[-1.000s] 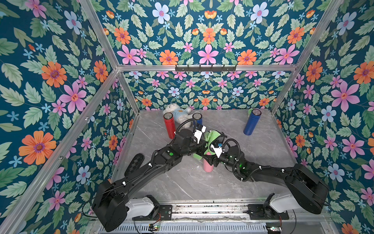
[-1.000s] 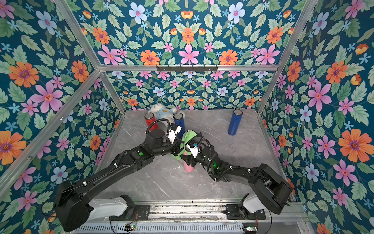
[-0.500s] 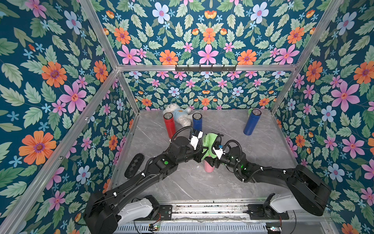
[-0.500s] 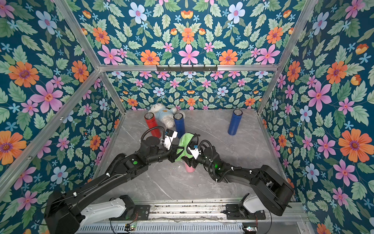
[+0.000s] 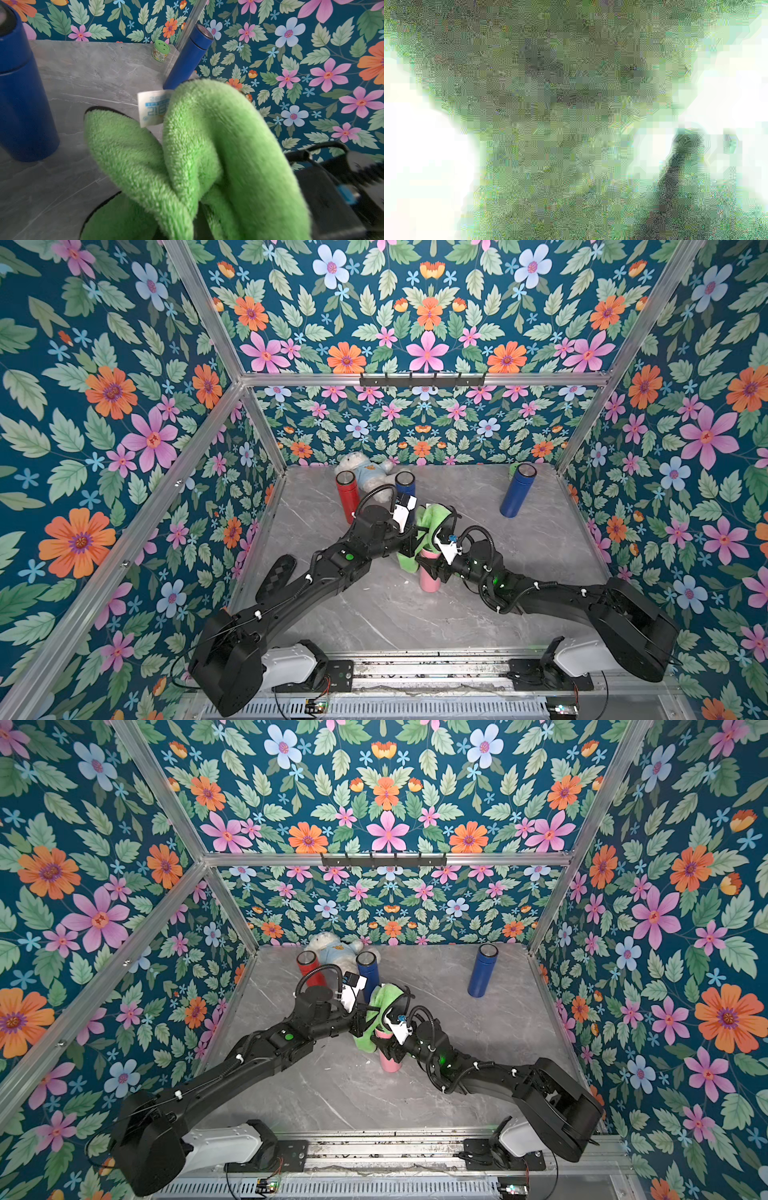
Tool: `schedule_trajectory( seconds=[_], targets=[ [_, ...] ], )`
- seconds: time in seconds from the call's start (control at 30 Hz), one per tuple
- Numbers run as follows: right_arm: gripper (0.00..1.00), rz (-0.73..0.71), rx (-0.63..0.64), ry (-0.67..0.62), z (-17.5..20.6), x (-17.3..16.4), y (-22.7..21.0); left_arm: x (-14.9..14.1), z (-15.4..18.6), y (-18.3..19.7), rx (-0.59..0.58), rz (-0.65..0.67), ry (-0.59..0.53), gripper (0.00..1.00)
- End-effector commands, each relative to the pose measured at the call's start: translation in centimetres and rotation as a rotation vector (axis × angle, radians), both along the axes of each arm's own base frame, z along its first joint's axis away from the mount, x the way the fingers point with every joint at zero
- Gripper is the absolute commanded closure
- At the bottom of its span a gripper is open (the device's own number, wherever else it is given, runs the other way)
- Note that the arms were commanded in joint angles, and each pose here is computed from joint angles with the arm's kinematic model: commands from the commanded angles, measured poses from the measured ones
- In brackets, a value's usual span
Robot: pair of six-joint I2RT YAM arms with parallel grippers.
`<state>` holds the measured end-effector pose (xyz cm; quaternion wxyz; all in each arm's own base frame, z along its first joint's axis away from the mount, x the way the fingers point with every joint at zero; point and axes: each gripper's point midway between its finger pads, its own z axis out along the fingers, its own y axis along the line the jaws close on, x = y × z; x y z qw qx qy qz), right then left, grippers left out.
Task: Wipe the surface of the thermos
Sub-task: Wipe the dirt from the surface of the thermos.
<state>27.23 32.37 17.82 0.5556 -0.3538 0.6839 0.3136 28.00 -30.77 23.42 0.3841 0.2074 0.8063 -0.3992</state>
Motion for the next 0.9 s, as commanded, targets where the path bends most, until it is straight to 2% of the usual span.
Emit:
schedule_trajectory(
  seconds=[0.0,0.2,0.43,0.6,0.73,0.87],
  targets=[
    [1.0,0.064,0.078,-0.087,2.6,-0.9,0.9,-1.2,-5.3,1.2,0.159,-0.027,0.149,1.0],
    [1.0,0.024,0.087,-0.096,2.9,-0.2,0.5,-3.0,-5.1,1.2,0.154,-0.058,0.153,1.0],
    [1.0,-0.038,0.113,-0.108,4.2,0.9,-0.3,-4.2,-3.2,4.9,0.155,0.064,0.098,1.0],
    [1.0,-0.089,0.11,-0.091,6.3,1.0,-1.4,-4.5,-4.3,6.5,0.135,0.119,0.094,1.0],
    [1.0,-0.195,0.066,-0.011,8.3,1.2,-3.7,-4.6,-5.1,6.8,0.063,0.122,0.062,1.0],
    [1.0,-0.251,0.137,-0.029,12.7,-0.2,-6.4,-3.8,-4.7,7.3,-0.059,0.13,0.009,1.0]
  ],
)
